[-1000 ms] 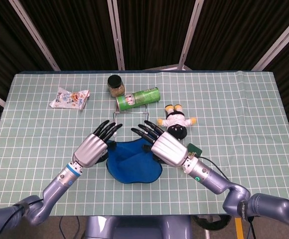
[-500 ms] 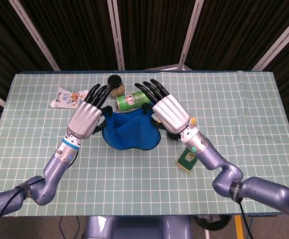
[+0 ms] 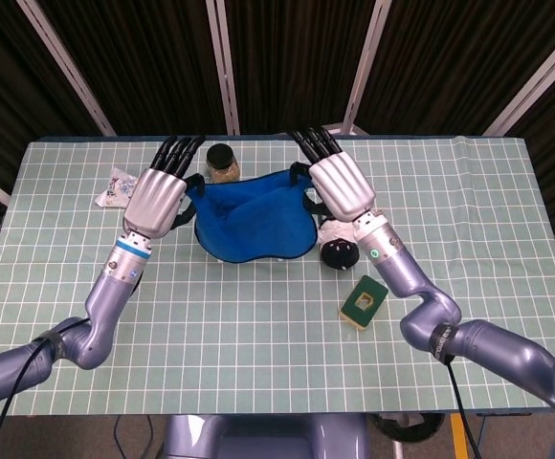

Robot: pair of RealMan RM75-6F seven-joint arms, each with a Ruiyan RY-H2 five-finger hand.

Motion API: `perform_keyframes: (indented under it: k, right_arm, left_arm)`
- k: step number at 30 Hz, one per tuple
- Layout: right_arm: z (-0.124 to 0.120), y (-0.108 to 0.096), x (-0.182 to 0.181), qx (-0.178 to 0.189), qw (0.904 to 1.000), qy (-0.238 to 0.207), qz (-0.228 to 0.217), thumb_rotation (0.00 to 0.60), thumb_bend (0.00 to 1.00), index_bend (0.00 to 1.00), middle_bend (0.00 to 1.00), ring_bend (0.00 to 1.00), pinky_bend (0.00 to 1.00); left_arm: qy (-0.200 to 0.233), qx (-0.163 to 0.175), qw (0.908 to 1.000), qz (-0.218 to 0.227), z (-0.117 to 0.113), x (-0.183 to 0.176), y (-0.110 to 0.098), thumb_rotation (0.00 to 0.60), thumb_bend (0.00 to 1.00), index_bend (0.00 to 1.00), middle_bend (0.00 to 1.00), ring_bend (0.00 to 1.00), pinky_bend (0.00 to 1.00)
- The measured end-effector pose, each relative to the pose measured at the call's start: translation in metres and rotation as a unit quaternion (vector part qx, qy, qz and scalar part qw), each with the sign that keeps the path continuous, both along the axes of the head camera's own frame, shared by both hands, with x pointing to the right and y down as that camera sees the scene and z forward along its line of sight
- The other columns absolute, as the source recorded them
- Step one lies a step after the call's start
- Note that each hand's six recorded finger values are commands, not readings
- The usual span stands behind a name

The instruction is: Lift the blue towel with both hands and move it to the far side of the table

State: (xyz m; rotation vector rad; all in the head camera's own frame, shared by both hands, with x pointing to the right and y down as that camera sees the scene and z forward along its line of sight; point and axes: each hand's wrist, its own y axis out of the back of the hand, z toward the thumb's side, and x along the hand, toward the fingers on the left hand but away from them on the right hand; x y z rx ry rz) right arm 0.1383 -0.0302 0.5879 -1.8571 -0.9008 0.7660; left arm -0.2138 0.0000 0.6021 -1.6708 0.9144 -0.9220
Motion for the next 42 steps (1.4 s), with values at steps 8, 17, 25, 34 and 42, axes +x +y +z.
perform_keyframes:
  k: [8,17,25,34,42]
  right_arm:
    - [0.039,0.010,0.012,-0.020,0.9993,0.030,-0.001,0.600,0.43,0.65,0.00,0.00,0.00]
    - [0.070,0.019,0.018,-0.043,0.9982,0.040,0.004,0.600,0.43,0.65,0.00,0.00,0.00]
    - [0.083,0.023,0.021,-0.053,0.9977,0.042,0.005,0.600,0.43,0.65,0.00,0.00,0.00]
    - [0.094,0.025,0.018,-0.063,0.9968,0.049,0.005,0.600,0.41,0.65,0.00,0.00,0.00]
    - [0.097,0.025,0.013,-0.063,0.9968,0.048,0.003,0.600,0.40,0.65,0.00,0.00,0.00]
  left_arm:
    - [-0.014,-0.032,0.9993,-0.012,0.031,-0.011,0.004,0.600,0.50,0.78,0.00,0.00,0.00]
    - [-0.022,-0.061,0.9977,-0.020,0.063,-0.021,0.011,0.600,0.49,0.78,0.00,0.00,0.00]
    - [-0.018,-0.069,0.9972,-0.019,0.073,-0.020,0.014,0.600,0.49,0.78,0.00,0.00,0.00]
    - [-0.022,-0.078,0.9965,-0.020,0.083,-0.019,0.016,0.600,0.50,0.78,0.00,0.00,0.00]
    - [-0.026,-0.084,0.9959,-0.021,0.089,-0.021,0.016,0.600,0.49,0.77,0.00,0.00,0.00]
